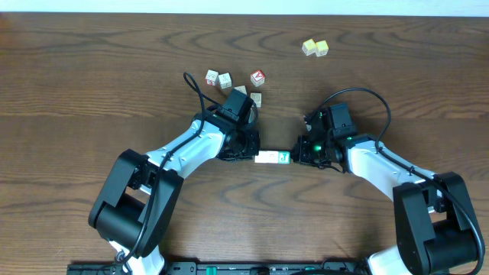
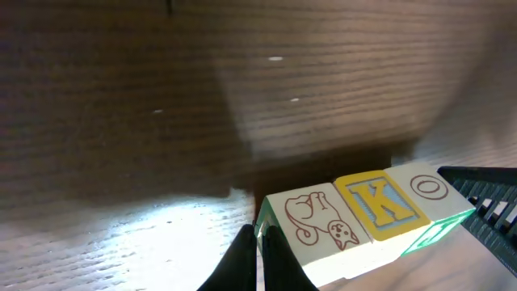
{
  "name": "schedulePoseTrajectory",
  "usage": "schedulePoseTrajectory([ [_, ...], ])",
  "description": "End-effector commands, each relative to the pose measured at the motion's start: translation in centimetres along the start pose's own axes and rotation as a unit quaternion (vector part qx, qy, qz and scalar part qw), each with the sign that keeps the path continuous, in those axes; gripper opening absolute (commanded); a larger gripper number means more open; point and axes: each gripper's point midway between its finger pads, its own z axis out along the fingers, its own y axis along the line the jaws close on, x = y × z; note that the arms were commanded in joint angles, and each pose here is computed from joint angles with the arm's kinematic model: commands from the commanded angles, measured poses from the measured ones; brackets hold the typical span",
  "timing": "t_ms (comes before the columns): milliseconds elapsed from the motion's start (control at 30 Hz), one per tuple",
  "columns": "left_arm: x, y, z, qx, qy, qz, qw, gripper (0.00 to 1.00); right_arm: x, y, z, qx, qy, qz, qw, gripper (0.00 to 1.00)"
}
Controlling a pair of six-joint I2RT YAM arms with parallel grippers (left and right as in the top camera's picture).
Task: Lift 3 blocks
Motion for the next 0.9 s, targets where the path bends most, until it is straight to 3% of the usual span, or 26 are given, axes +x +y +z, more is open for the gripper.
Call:
schedulePoseTrajectory([
  [0,0.5,-2.7,0.2,0.039,0.012,0.033,0.999,0.07,1.3,3.1,0.5,-0.060,0.032,-0.030,0.997,0.01],
  [500,-0.4,-1.5,0.3,0.003,-0.014,0.043,0.999,0.07,0.4,1.6,0.7,-0.015,0.009,-0.033,0.999,0.01],
  [867,-2.1,0.9,0.0,-0.069,-0.058,0.043,0.995,0.07,0.1,-0.1,0.6,0.034,-0.004,-0.044,0.998,0.01],
])
